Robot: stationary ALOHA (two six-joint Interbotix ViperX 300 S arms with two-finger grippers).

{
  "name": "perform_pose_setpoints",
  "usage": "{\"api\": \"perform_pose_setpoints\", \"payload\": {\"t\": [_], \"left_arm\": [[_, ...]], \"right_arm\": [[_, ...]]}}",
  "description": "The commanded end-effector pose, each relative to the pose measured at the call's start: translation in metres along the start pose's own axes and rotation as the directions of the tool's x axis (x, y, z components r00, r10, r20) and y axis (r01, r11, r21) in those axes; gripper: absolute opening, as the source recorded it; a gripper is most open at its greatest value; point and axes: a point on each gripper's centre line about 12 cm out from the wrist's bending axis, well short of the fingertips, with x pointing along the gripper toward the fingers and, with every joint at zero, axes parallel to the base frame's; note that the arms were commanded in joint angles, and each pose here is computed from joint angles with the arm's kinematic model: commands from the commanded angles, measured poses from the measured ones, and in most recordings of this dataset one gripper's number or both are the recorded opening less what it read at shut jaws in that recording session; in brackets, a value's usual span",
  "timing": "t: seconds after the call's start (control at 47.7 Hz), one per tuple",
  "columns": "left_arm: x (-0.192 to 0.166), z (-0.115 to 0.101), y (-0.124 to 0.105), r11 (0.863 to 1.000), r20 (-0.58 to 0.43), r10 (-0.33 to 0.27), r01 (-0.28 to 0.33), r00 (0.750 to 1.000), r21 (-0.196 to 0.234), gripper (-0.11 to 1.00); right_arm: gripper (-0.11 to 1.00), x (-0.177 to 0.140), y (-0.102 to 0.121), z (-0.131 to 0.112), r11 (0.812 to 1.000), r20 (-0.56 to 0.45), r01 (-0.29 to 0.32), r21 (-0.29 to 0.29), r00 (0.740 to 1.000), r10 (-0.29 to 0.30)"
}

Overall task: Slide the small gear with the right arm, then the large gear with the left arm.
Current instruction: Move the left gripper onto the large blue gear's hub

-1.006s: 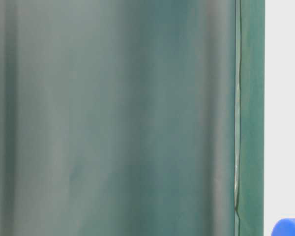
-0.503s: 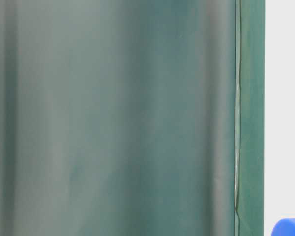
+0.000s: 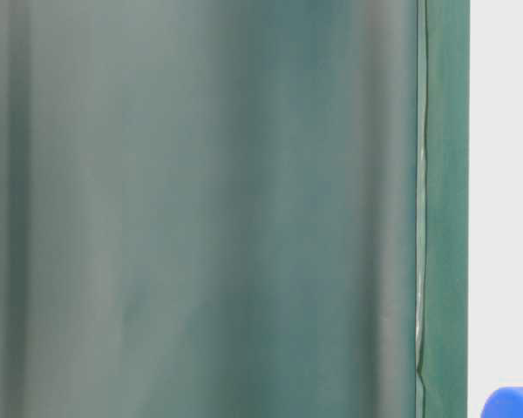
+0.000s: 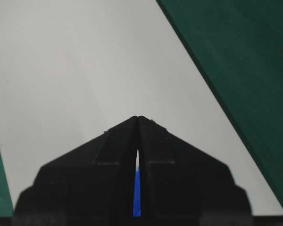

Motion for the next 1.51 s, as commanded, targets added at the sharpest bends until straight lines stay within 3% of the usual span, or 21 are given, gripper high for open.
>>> {"api": "perform_pose_setpoints", "payload": {"t": [0.0, 0.587, 1.069, 1.488], "left_arm": [[0.001, 0.004, 0.002, 1.000, 0.015, 0.005, -0.005, 1.000, -0.007, 0.00], [0.002, -0.011, 0.004, 1.000, -0.038, 0.012, -0.013, 0.999, -0.017, 0.00], [-0.001, -0.031, 0.004, 1.000, -0.235, 0.011, -0.016, 0.972, -0.018, 0.00], [0.000, -0.025, 0.004, 1.000, -0.222, 0.011, -0.016, 0.975, -0.018, 0.00]], "right_arm": [[0.50, 0.000, 0.002, 0.005, 1.000, 0.015, -0.008, -0.001, 1.000, 0.008], [0.50, -0.001, 0.002, 0.006, 1.000, 0.017, -0.010, 0.005, 1.000, 0.010], [0.50, 0.000, 0.002, 0.006, 1.000, 0.017, -0.010, 0.005, 1.000, 0.010], [0.50, 0.000, 0.002, 0.005, 1.000, 0.014, -0.011, 0.006, 1.000, 0.011]]}}
